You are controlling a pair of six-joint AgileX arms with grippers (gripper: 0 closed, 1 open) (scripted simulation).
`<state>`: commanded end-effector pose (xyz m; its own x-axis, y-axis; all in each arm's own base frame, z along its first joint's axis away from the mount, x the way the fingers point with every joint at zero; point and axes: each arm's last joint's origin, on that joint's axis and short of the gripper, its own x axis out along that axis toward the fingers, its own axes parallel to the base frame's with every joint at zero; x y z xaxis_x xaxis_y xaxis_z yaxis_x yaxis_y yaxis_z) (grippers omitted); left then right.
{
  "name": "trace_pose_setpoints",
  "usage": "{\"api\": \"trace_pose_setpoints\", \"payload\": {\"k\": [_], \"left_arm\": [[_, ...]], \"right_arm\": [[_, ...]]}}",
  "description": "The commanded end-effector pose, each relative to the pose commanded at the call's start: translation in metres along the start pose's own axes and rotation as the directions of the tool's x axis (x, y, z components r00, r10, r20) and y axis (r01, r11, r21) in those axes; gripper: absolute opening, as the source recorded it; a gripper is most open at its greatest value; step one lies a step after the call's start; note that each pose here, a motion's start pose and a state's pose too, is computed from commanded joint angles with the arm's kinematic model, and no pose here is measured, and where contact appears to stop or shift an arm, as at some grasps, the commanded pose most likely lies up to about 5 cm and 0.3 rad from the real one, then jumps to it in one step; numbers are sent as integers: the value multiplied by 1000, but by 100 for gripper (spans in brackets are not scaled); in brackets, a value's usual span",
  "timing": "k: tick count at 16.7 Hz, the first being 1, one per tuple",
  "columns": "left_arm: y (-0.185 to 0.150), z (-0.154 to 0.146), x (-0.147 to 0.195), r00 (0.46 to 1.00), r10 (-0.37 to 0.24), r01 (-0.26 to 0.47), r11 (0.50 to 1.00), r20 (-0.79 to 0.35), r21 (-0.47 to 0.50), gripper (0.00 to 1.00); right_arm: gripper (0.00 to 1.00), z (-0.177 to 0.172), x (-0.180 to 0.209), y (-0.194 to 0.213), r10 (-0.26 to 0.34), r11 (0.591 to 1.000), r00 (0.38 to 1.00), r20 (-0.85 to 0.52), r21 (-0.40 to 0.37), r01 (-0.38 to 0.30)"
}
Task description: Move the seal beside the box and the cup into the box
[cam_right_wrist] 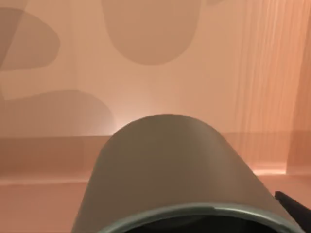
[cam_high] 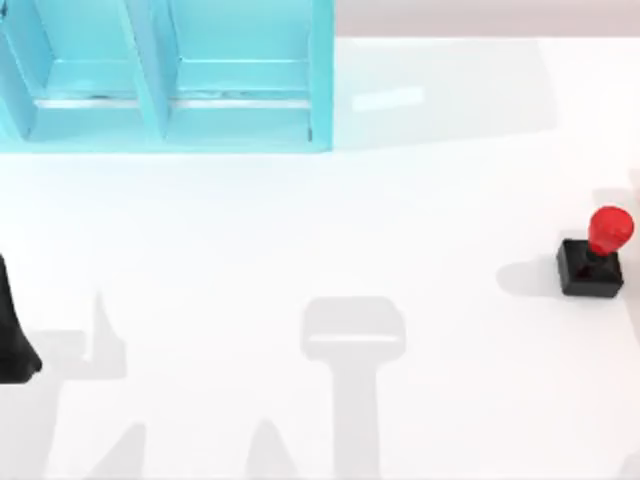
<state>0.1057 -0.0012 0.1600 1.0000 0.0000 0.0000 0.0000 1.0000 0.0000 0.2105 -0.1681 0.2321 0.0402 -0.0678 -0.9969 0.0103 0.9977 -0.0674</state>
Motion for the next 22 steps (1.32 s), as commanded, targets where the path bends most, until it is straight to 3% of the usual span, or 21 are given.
{"api": "trace_pose_setpoints", "payload": {"k": [7,16,20,22], "left_arm": [[0,0,0,1000,0,0,1000,0,0,100],[0,0,0,1000,0,0,1000,0,0,100],[0,0,0,1000,0,0,1000,0,0,100],[0,0,0,1000,0,0,1000,0,0,100]], "right_arm": [[0,3,13,6,-5,1000,1000,17,5,5],[0,-1,63,10,0,1000,1000,1,0,0],[0,-1,64,10,0,1000,1000,0,0,0],[15,-1,64,10,0,1000,1000,0,0,0]]}}
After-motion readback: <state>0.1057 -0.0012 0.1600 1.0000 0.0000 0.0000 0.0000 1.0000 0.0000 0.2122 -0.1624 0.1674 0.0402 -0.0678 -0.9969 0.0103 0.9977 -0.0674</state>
